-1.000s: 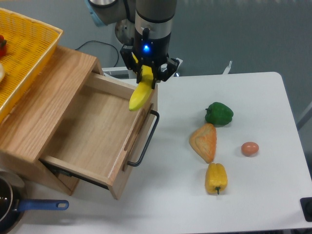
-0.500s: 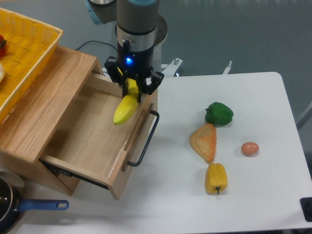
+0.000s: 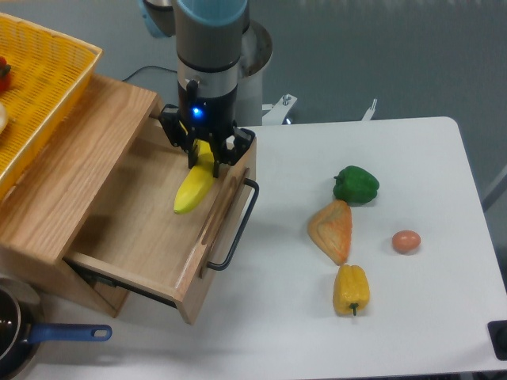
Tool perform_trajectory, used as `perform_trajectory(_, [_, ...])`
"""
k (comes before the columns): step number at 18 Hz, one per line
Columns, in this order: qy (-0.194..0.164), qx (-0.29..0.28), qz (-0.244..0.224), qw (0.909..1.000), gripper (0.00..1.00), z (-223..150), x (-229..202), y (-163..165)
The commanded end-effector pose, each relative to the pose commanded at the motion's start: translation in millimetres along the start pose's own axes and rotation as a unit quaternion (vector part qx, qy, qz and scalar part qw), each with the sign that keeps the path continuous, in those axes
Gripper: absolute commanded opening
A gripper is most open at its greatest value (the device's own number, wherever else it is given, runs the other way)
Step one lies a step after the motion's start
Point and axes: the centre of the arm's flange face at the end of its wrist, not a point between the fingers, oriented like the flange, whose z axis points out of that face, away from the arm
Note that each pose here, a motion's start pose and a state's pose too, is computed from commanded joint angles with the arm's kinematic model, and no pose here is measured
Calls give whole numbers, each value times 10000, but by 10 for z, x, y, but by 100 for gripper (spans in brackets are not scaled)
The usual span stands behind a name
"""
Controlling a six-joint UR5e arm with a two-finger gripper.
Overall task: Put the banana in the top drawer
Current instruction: 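Lower the banana into the drawer bottom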
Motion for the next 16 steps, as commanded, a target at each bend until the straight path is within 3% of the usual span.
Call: perform_trajectory(16, [186, -253, -294, 9991, 42, 352, 133, -136])
